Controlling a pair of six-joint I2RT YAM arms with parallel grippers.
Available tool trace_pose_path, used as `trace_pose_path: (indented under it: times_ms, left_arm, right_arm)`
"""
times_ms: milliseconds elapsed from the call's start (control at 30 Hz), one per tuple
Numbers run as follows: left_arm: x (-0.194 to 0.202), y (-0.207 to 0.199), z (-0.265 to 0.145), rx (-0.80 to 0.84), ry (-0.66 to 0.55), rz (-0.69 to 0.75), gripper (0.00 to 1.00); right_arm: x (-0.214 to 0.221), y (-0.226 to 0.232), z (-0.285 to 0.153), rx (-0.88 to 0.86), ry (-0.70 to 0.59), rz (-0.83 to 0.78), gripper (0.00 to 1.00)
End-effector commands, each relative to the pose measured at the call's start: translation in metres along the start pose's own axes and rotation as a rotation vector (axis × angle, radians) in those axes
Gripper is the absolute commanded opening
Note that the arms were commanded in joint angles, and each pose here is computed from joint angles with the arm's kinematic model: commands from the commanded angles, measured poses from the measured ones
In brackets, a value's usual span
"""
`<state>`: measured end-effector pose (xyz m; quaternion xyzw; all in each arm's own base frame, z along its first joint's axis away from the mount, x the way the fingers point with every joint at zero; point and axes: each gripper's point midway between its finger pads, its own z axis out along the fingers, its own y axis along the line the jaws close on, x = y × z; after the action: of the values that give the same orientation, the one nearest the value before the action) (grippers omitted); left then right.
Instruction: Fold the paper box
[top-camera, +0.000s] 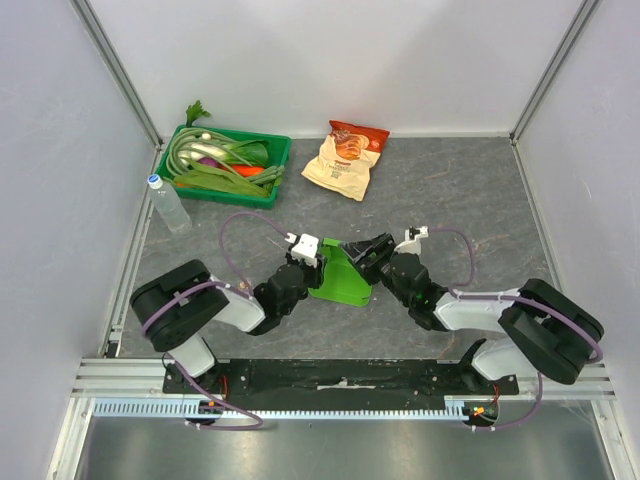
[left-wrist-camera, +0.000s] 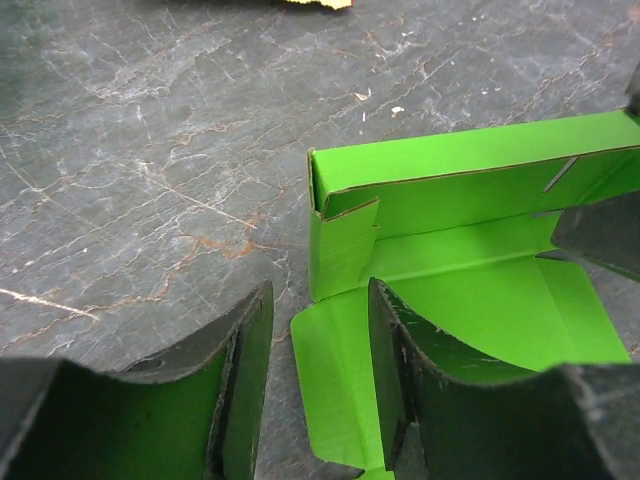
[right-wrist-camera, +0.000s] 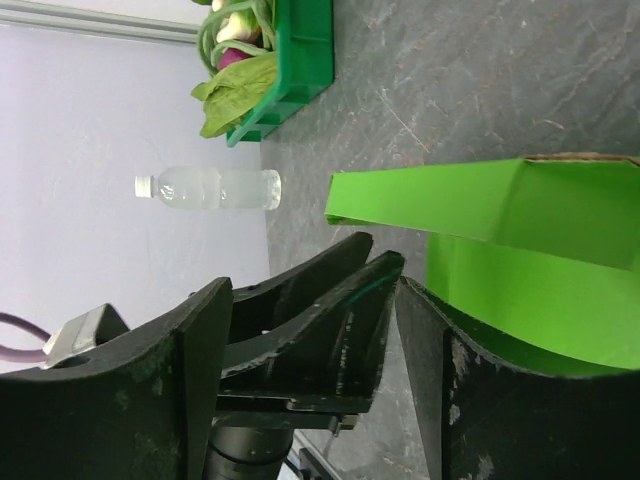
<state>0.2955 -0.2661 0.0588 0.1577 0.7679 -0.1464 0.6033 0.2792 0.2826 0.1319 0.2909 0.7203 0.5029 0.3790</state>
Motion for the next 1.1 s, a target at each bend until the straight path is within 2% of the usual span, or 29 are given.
trace_pose_path:
  times_ms: [0,100,267,400,800,1067]
  left_arm:
    - [-0.009,0.002,-0.01,0.006,-0.015,-0.05,0.5]
    - [-0.006,0.001,-0.005,0.018,-0.006,-0.047,0.5]
    - [-0.005,0.004,0.007,0.033,-0.009,-0.086,0.49]
    - [-0.009,0.006,0.008,0.039,-0.024,-0.091,0.45]
    - [-0.004,0.008,0.004,0.056,-0.028,-0.124,0.41]
    - [0.0,0.008,0.003,0.056,-0.019,-0.129,0.39]
  right_arm:
    - [-0.002,0.002,-0.003,0.029,0.0,0.038,0.75]
    - [0.001,0.001,-0.001,0.029,0.01,0.09,0.78]
    - [0.007,-0.011,0.012,0.049,0.01,0.218,0.76]
    - [0.009,-0.016,0.025,0.058,-0.005,0.276,0.65]
    - [-0.006,-0.018,0.033,0.114,-0.088,0.243,0.66]
    - [-0.016,-0.024,0.042,0.162,-0.142,0.298,0.51]
